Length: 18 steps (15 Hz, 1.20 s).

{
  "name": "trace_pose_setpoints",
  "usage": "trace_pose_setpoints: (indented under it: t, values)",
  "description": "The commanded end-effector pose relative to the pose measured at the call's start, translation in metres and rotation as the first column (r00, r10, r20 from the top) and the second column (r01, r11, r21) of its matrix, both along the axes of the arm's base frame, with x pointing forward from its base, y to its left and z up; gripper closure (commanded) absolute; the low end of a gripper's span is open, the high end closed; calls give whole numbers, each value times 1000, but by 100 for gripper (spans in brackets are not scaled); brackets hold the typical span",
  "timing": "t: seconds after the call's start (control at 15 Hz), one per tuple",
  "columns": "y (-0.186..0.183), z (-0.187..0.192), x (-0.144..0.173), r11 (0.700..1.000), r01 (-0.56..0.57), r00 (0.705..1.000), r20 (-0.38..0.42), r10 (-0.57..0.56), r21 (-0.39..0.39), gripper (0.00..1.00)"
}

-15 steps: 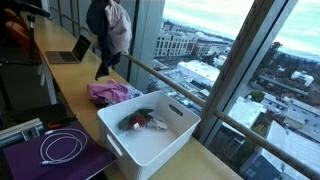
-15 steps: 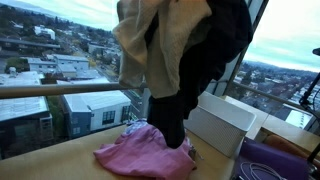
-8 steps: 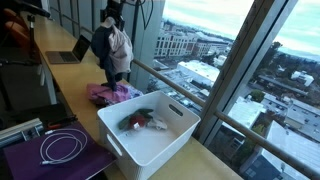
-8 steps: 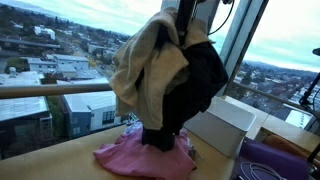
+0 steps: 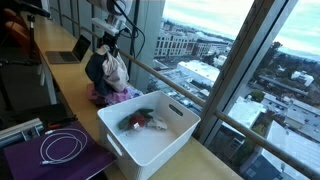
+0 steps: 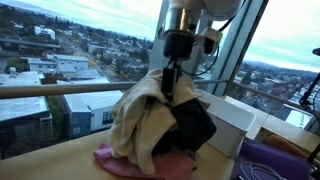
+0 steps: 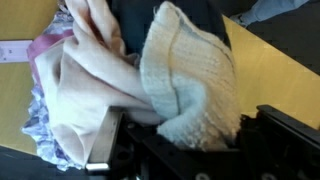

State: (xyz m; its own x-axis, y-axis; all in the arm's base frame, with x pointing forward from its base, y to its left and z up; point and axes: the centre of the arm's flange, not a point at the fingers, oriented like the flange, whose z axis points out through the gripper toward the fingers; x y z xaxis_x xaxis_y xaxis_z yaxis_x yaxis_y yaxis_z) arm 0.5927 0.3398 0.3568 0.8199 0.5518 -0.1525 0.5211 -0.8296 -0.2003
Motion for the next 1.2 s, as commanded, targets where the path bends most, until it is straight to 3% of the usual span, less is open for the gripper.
trace_pose_setpoints:
  t: [0.0, 0.13, 0.2, 0.27, 0.6, 0.87, 1.13]
  values:
    - [6, -34, -16, 1000, 18, 998, -52, -18, -5, 99]
    - [9, -44, -21, 1000, -3, 997, -73, 1, -26, 99]
    - [11, -41, -21, 999, -4, 997, -75, 2, -32, 71]
    - [12, -36, -20, 999, -4, 997, -72, 1, -36, 71]
    - [-10, 30, -3, 999, 50, 999, -8, -50, -12, 36]
    - [-70, 92, 22, 993, 118, 985, 130, -116, -5, 6]
    - [-162, 110, 50, 974, 227, 950, 229, -214, -28, 0]
